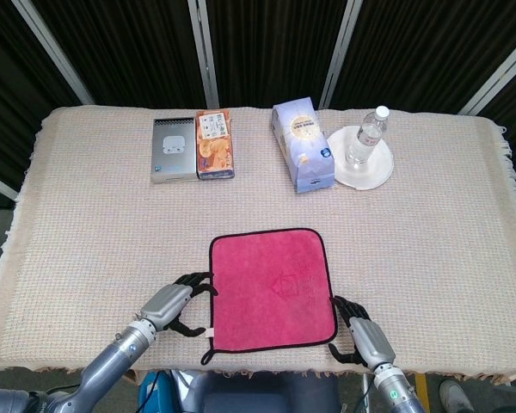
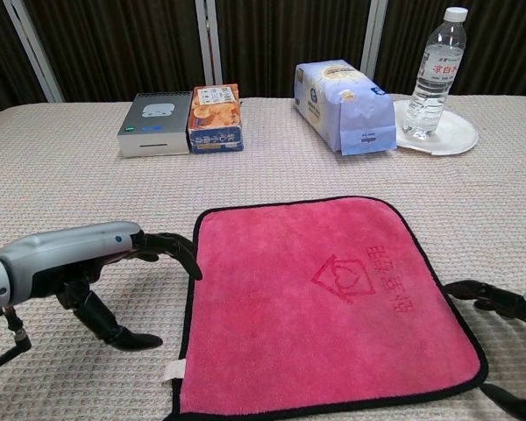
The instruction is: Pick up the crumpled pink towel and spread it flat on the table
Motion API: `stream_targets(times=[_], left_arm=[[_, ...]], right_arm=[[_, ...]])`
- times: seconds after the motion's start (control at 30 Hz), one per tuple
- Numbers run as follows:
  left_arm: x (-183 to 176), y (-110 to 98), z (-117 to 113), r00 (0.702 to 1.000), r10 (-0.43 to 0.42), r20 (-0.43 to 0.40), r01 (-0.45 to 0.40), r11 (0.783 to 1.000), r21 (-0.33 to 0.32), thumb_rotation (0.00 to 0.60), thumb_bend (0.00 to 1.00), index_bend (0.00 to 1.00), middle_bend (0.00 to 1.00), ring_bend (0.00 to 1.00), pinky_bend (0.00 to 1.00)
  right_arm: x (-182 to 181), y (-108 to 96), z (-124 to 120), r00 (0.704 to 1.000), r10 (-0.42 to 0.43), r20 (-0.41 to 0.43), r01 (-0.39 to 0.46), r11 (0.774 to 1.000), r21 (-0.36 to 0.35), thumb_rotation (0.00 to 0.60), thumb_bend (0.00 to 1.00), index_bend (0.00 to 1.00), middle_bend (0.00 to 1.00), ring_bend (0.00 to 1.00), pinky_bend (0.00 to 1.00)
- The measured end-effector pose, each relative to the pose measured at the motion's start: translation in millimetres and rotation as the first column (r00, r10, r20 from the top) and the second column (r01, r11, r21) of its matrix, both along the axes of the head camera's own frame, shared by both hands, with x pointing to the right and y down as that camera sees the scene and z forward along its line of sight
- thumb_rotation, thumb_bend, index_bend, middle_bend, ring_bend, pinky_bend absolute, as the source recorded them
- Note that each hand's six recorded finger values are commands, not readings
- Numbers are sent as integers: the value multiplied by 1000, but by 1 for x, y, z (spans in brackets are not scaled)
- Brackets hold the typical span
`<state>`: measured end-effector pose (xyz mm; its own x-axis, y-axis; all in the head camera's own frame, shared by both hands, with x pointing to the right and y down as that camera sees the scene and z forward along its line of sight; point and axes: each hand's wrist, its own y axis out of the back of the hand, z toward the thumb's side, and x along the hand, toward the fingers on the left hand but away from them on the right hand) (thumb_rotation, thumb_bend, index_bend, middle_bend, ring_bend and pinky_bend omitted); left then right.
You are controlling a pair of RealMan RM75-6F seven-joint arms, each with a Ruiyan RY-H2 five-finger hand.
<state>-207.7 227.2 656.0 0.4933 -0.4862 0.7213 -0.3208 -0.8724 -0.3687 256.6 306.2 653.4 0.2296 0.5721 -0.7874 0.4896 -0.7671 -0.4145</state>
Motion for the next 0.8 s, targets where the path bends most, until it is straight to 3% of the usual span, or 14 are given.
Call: stream_targets(times=[0.17,0.3,0.43,0.5,0.67,0.8], left_arm=[[-9,-19,-11,998,-54,-21,55,998,36,600,268,237,27,0,0],[-26,-43,-26,994,-106,-26,108,987,122,600,182,231,28,0,0],[-49,-63,-40,988,-153,-4,150,956,252,600,140,201,25,0,0],[-64,-70,-46,984,-177,24,160,934,321,600,118,180,21,0,0],[-129,-74,-63,948,-290,133,185,839,511,600,63,136,8,0,0],[-184,-59,-78,898,-392,203,201,772,603,600,48,117,3,0,0]], right_arm=[[6,-8,-6,1000,2,0,-2,1000,25,600,390,0,0,0,0],[15,-23,-11,1000,24,9,-25,998,64,600,388,0,0,0,0],[34,-49,-18,998,56,-25,-51,985,162,600,375,0,0,0,0],[50,-64,-22,995,61,-83,-40,971,235,600,367,0,0,0,0],[101,-101,-38,968,106,-228,-10,921,389,600,353,0,0,0,0],[129,-105,-47,948,129,-291,6,906,423,600,351,0,0,0,0]])
